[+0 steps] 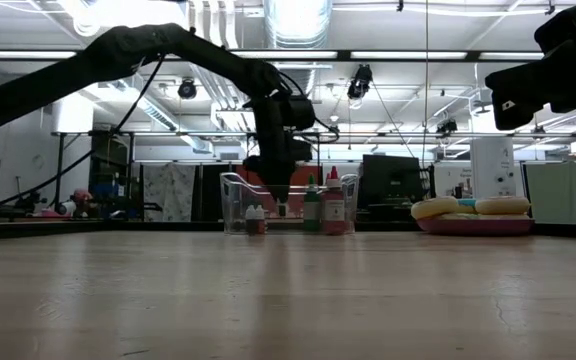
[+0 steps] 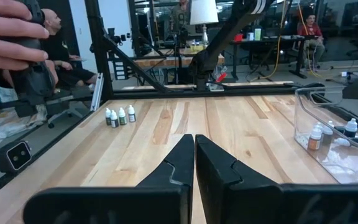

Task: Pick & Place food coloring
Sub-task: Put the pink small food coloring bottle into the transparent bin, then put the small top red food coloring bottle into the transparent bin

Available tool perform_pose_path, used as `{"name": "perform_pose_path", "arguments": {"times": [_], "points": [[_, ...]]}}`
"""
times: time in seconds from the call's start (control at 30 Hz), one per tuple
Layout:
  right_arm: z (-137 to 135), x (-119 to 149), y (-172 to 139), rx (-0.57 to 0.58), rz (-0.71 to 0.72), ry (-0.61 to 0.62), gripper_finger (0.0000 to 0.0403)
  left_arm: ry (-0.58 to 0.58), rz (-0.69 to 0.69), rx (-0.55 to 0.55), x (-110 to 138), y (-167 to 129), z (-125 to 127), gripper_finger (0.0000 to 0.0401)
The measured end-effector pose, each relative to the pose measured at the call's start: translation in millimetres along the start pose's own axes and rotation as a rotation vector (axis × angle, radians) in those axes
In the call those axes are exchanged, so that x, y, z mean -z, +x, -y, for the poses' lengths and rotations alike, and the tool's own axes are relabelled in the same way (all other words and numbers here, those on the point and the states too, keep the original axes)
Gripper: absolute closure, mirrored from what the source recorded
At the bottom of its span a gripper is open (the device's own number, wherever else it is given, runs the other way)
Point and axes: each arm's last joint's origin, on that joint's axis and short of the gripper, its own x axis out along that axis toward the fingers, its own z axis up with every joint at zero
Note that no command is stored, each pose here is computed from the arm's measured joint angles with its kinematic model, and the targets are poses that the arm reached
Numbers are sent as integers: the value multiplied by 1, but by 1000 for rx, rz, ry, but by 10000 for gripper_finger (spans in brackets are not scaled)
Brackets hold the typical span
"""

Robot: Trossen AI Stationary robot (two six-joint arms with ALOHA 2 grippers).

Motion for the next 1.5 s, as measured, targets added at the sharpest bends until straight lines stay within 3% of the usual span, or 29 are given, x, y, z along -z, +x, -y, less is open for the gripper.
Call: {"name": "perform_pose_path", "arguments": {"times": [0.57, 1.17, 1.5], "points": [[0, 0, 0, 0, 0, 0, 394, -2, -36, 6, 6, 26, 0, 368], [0, 0, 0, 0, 0, 0, 394, -2, -32, -3, 6, 27, 0, 313], [0, 0, 0, 0, 1, 0, 394, 1, -8, -3, 2, -2, 0, 312]]}}
